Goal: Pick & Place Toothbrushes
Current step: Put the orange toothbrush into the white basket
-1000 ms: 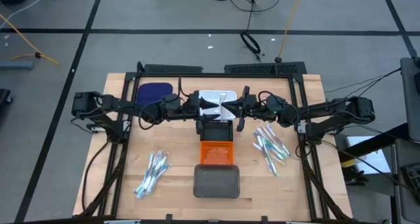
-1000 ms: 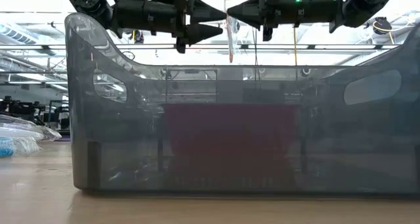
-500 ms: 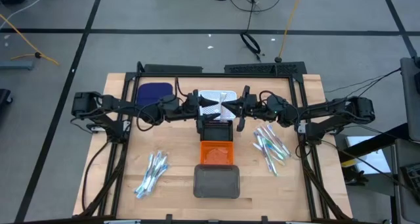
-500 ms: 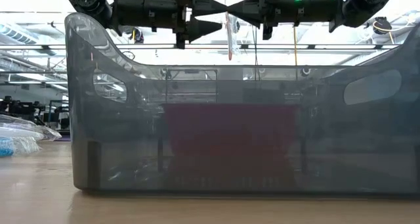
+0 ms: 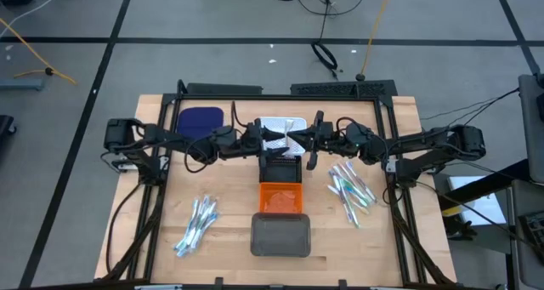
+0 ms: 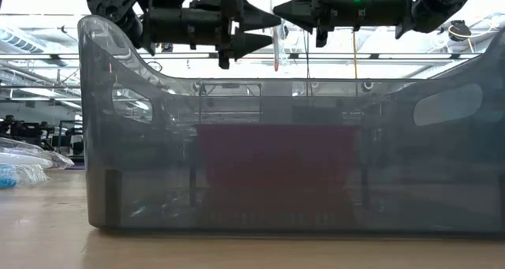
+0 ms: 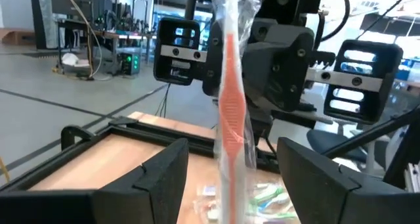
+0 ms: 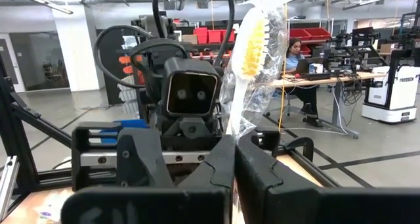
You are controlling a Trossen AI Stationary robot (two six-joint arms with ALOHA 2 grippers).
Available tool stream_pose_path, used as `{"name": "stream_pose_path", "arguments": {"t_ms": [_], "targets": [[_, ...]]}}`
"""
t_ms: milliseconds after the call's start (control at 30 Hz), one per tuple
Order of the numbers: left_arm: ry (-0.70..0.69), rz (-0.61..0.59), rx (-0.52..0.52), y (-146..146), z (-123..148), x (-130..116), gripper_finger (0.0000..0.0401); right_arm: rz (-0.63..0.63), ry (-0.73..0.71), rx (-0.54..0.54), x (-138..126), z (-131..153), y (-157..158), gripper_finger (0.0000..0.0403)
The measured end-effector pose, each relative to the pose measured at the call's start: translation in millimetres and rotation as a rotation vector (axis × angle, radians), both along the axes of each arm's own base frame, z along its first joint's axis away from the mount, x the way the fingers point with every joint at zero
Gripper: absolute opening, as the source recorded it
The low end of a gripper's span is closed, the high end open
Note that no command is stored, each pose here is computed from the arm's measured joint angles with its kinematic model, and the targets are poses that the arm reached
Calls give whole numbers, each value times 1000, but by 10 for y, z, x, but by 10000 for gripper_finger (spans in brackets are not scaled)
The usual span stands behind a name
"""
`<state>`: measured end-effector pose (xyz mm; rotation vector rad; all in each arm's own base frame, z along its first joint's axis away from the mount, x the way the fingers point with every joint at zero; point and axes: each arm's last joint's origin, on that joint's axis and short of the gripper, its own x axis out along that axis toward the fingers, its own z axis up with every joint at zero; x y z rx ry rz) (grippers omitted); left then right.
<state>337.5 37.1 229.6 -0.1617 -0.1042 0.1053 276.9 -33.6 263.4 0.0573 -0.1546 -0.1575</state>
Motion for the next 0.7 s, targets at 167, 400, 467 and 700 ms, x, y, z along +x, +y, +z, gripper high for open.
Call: {"name": "stream_pose_path", "arguments": {"t_ms": [167, 400, 467, 700], "targets": [[-21, 28, -23, 37, 21, -8, 232, 0, 0, 0, 0, 0, 0, 0], [-21, 27, -25, 32, 20, -7, 232, 0, 0, 0, 0, 0, 0, 0], [-21, 28, -25, 33, 21, -8, 232, 0, 0, 0, 0, 0, 0, 0], [-26, 21, -49, 21, -10, 11, 232, 0, 1, 0, 0, -1, 0, 0]]}}
